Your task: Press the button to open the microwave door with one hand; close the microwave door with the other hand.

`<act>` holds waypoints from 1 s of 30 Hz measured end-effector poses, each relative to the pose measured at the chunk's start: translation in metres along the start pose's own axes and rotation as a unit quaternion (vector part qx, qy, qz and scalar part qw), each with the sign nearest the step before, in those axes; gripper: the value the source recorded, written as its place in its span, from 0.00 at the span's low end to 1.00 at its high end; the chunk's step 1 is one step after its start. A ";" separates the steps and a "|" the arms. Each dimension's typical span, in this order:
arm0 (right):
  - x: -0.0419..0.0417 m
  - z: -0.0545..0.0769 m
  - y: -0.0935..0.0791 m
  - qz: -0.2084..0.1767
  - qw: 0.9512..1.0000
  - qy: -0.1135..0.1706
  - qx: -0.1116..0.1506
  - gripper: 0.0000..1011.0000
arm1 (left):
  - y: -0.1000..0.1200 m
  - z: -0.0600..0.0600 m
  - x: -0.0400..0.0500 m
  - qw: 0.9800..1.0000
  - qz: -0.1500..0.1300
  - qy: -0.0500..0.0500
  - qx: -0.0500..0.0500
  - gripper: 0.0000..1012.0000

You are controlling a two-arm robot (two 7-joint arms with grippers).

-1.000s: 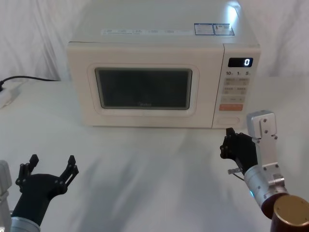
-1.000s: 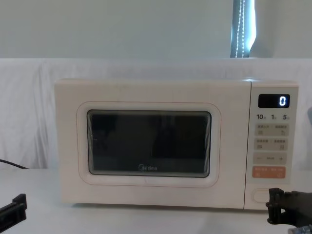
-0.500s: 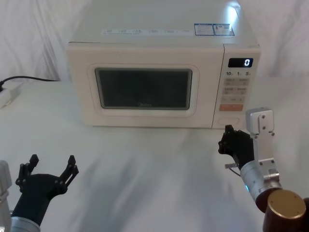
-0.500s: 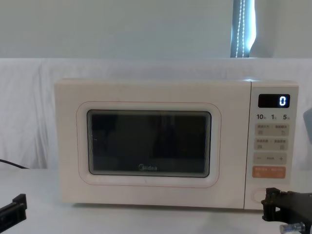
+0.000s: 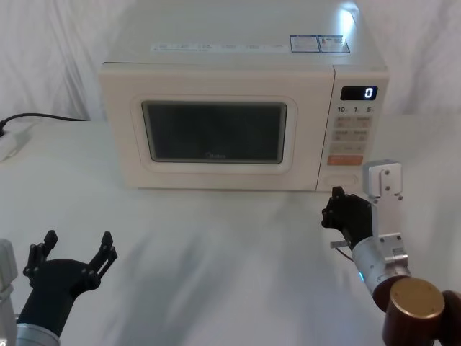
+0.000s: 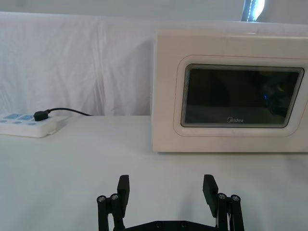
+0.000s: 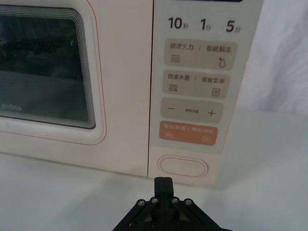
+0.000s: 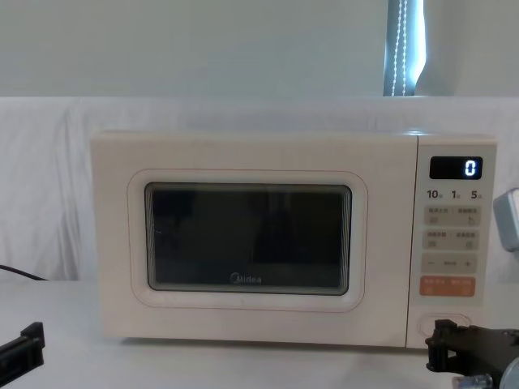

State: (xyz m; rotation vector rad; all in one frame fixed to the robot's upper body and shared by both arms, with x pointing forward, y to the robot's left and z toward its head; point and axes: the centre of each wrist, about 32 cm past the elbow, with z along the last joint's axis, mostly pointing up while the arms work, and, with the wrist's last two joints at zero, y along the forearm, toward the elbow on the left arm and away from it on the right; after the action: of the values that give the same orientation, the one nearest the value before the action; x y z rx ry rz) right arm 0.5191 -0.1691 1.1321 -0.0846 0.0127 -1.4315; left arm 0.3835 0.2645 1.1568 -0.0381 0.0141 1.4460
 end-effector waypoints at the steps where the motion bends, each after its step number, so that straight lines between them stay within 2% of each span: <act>1: -0.0001 0.000 0.001 0.000 1.000 0.000 0.000 0.00 | 0.000 0.000 0.0000 1.000 0.000 0.000 0.000 0.99; 17: 0.0021 -0.005 0.019 -0.013 1.000 0.004 -0.009 0.00 | 0.000 0.000 0.0000 1.000 0.000 0.000 0.000 0.99; 30: 0.0068 0.002 0.030 -0.019 1.000 -0.016 -0.011 0.00 | 0.000 0.000 0.0000 1.000 0.000 0.000 0.000 0.99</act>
State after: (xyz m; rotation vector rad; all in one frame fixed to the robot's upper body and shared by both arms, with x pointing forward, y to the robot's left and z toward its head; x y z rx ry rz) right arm 0.5502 -0.1715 1.1328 -0.1266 0.0015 -1.4684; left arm 0.3835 0.2645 1.1568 -0.0381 0.0140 1.4460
